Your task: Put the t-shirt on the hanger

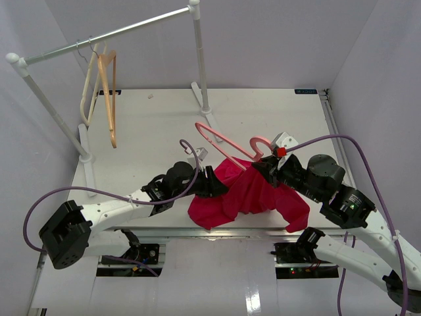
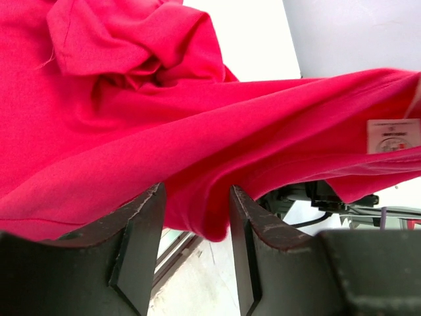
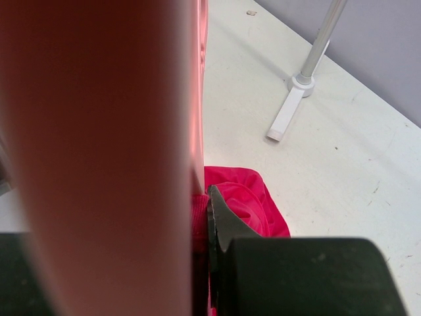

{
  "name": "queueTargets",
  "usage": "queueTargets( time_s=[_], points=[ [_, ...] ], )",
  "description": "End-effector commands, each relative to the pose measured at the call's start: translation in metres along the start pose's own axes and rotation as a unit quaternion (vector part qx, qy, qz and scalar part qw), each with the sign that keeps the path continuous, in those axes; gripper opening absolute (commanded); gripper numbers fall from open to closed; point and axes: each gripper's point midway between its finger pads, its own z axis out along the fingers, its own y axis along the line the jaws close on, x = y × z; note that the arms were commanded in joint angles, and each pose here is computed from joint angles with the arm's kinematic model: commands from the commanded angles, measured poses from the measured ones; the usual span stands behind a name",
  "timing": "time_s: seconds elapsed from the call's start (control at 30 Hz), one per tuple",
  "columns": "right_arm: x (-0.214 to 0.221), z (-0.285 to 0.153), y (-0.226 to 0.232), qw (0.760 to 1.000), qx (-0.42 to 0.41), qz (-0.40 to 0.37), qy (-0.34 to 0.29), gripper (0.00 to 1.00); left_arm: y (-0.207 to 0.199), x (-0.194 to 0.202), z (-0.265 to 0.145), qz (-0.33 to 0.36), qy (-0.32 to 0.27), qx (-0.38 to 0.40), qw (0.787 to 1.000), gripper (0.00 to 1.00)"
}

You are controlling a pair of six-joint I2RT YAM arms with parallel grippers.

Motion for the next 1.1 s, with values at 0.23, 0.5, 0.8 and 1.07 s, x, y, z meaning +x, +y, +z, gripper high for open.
queueTargets(
  time_s=[0.23, 0.5, 0.8, 1.07],
  points=[
    [-0.023, 0.003, -0.002, 0.999, 0.003, 0.001, -0.040, 0.08, -0.002, 0.006, 0.007, 0.011, 0.018, 0.010, 1.000, 0.14],
    [-0.012, -0.005, 0.003, 0.999, -0.005, 0.017, -0.027, 0.08, 0.016, -0.116, -0.025, 0.034, -0.074, -0.079, 0.994, 0.00],
    [0.007, -0.013, 0.011, 0.999, -0.020, 0.035, -0.005, 0.08, 0.033, -0.213, -0.064, 0.014, -0.133, -0.103, 0.986, 0.00],
    [0.018, -0.011, 0.008, 0.999, -0.008, 0.042, 0.017, 0.08, 0.010, -0.236, -0.080, 0.037, -0.136, -0.075, 0.987, 0.00]
  ],
)
